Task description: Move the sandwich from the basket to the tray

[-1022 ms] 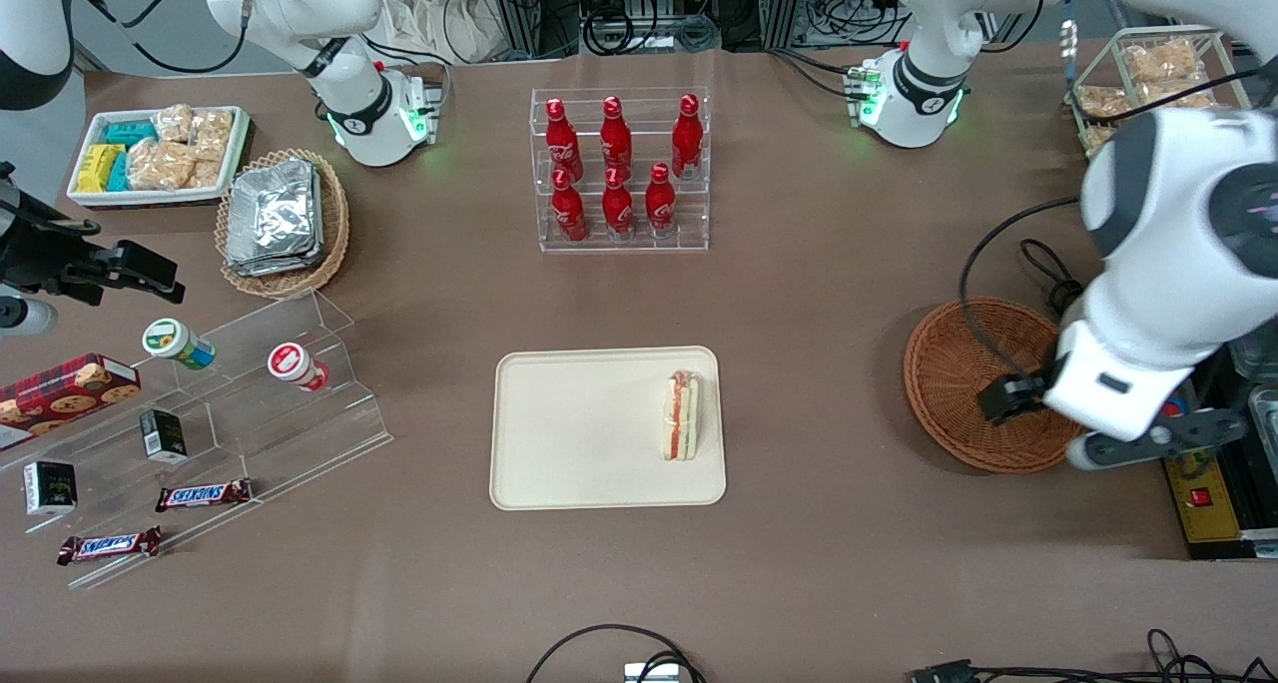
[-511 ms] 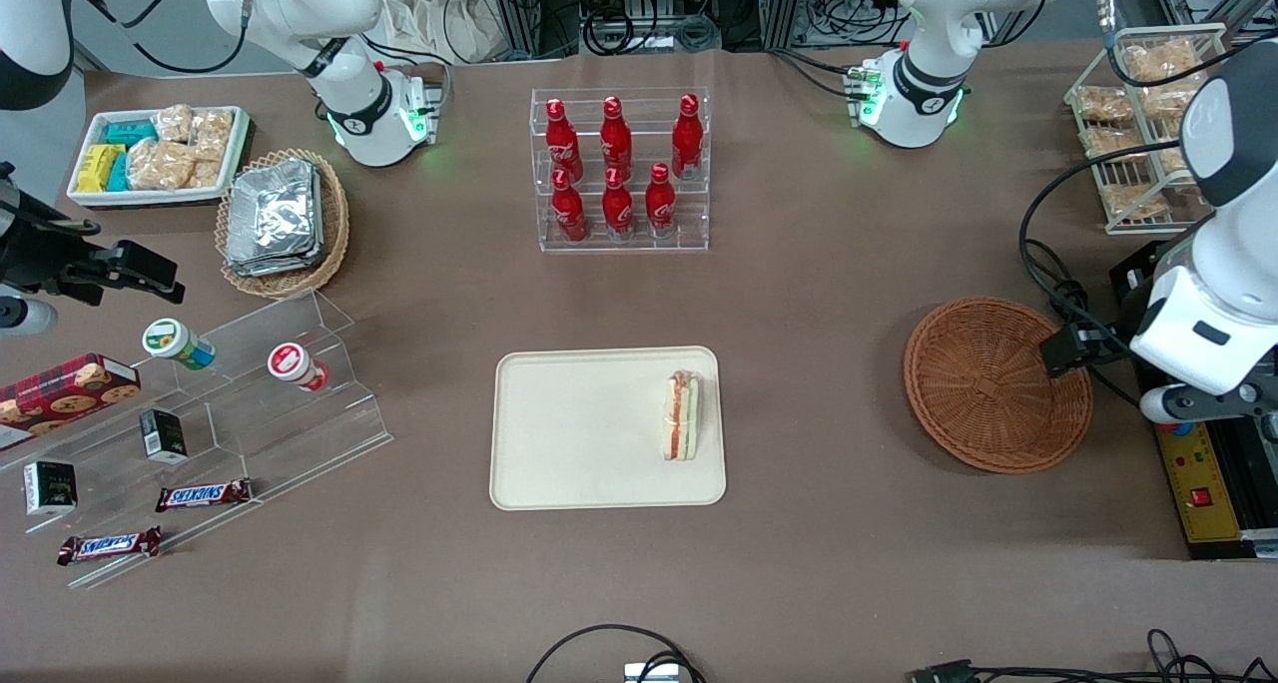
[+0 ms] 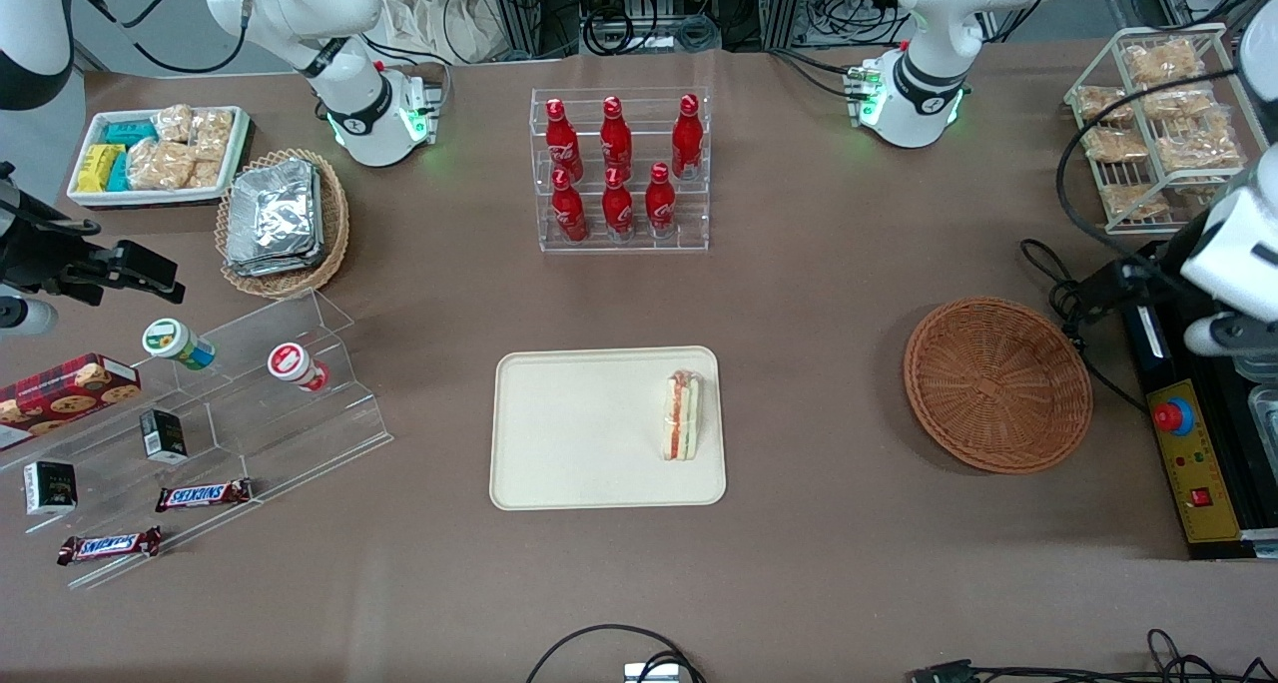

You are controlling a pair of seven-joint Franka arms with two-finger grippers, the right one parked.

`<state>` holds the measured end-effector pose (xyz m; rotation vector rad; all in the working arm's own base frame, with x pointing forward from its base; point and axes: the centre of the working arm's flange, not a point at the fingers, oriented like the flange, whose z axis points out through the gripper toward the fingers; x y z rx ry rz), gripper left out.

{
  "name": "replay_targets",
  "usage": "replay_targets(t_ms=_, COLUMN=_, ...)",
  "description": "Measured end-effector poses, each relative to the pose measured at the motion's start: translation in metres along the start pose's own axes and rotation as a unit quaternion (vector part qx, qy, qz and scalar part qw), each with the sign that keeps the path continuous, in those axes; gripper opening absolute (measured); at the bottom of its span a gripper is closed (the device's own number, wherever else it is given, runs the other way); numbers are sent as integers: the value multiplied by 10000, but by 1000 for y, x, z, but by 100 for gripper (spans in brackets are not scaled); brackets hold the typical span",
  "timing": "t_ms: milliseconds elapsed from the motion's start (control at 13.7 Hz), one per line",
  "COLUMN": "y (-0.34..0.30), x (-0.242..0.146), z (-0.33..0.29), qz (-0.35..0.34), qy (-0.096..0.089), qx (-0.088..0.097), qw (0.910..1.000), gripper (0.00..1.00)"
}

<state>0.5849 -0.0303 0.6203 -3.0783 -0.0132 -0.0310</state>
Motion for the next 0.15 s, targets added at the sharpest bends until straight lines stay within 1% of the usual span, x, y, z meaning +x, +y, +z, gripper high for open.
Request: replay_targets(t_ms=146, y=0, x=-16, z=-16, qz=-22, qy=70, qx=-122, qw=9999, gripper=100)
